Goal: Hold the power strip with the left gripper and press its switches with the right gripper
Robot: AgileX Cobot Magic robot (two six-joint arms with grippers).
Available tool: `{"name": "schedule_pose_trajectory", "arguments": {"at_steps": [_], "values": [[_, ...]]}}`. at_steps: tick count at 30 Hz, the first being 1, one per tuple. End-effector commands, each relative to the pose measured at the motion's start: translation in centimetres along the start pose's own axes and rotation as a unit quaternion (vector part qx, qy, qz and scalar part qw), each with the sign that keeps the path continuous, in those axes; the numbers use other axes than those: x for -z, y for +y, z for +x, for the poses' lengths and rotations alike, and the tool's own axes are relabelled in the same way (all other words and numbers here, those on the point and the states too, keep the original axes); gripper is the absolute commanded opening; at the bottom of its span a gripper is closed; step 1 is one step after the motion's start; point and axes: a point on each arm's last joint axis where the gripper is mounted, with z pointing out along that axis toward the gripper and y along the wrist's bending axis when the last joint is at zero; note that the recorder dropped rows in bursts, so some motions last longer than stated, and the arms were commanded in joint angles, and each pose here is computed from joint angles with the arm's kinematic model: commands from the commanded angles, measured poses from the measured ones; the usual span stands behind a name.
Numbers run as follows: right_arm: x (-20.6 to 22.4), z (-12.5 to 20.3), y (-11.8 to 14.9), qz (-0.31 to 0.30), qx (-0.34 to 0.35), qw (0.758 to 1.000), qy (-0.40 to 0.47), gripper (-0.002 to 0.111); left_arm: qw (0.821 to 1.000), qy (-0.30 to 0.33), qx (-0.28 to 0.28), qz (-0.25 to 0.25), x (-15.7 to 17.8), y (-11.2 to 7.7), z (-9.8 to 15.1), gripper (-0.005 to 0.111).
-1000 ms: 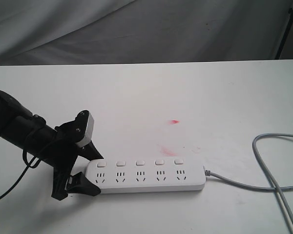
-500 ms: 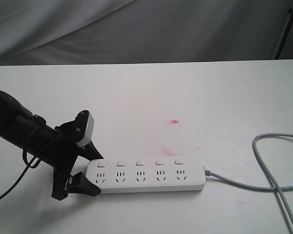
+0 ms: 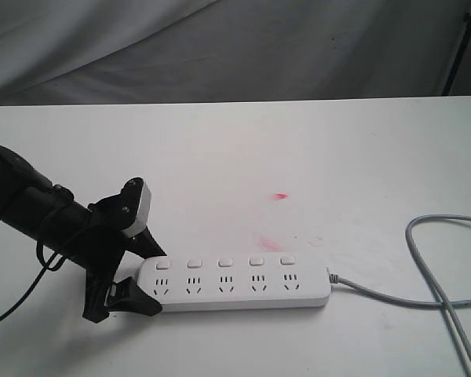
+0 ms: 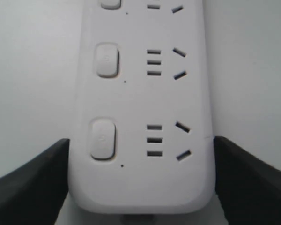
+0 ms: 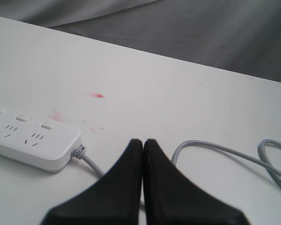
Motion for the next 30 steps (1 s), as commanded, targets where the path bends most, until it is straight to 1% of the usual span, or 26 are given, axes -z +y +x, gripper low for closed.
{"name": "schedule_pose_trajectory", "arguments": {"at_steps": [1, 23, 27, 30], "values": [[0.0, 0.1, 0.0, -0.002, -0.003, 1.000, -0.003, 0.000, 1.000, -0.001, 0.001, 0.001, -0.1, -0.2, -0.1, 0.000], [0.0, 0.1, 0.0, -0.002, -0.003, 1.000, -0.003, 0.000, 1.000, -0.001, 0.001, 0.001, -0.1, -0.2, -0.1, 0.000], [0.0, -0.3, -0.2, 0.010, 0.037, 0.999, -0.024, 0.000, 1.000, -0.001, 0.001, 0.001, -0.1, -0.2, -0.1, 0.000], [0.1, -1.1, -0.2, 0.015, 0.057, 0.996, -0.068, 0.000, 1.000, -0.001, 0.001, 0.001, -0.1, -0.2, -0.1, 0.000]]}}
